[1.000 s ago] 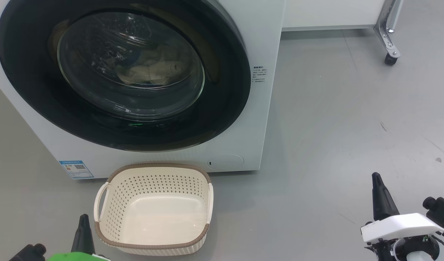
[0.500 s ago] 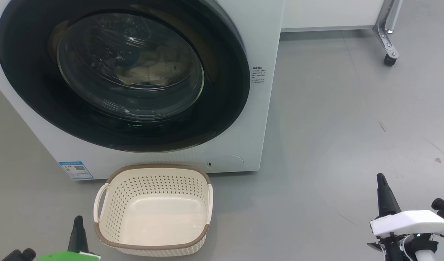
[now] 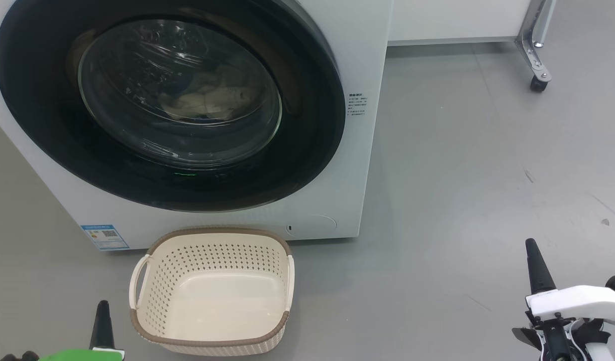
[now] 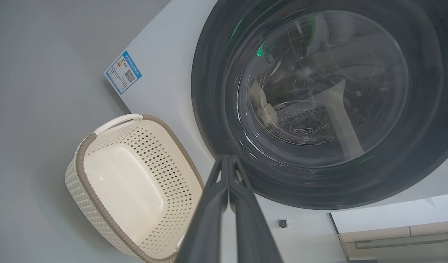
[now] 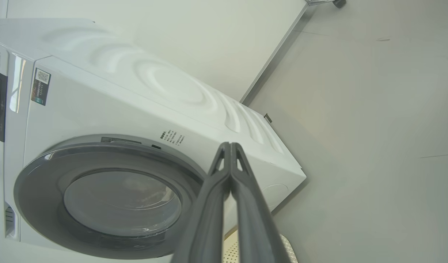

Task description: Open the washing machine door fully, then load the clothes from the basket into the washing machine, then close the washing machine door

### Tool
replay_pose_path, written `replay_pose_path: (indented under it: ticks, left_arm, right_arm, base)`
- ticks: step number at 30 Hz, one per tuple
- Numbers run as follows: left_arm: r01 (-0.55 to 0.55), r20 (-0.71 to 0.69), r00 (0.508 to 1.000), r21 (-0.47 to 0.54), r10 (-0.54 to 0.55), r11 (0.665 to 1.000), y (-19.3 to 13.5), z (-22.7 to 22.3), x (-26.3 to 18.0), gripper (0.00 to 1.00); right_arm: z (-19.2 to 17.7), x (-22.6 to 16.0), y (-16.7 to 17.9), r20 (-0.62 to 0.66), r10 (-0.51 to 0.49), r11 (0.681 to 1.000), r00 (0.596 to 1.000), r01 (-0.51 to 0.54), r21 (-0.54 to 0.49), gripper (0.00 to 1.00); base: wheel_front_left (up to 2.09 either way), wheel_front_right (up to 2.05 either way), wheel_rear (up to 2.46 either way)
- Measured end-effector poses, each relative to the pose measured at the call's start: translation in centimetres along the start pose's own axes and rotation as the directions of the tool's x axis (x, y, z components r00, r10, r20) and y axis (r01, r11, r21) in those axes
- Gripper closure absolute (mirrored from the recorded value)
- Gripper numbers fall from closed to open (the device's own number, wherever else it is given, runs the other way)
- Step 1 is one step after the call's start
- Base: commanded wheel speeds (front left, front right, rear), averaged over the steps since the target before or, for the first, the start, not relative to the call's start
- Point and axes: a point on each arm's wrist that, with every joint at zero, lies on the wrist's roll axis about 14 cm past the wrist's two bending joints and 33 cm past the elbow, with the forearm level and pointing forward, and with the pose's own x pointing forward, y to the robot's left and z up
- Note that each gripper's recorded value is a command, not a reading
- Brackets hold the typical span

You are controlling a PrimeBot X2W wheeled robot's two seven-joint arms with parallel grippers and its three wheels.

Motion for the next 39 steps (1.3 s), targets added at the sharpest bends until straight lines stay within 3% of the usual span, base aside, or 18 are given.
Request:
replay_pose_path:
  ticks: [18, 39]
  left_arm:
    - [0.007, 0.004, 1.0, -0.215, -0.007, 0.977, -0.2, 0.8, 0.1, 1.0]
    - [0.055, 0.022, 0.998, -0.448, -0.05, 0.892, -1.2, 2.1, 0.5, 1.0]
  right_arm:
    - [0.6, 0.3, -0.5, 0.003, -0.022, 0.97, 1.0, 0.021, 0.244, 1.0]
    - [1.4, 1.0, -0.4, 0.012, -0.016, 0.865, 1.0, 0.008, 0.501, 1.0]
  base:
    - [0.0, 0.0, 0.0]
    - [0.0, 0.0, 0.0]
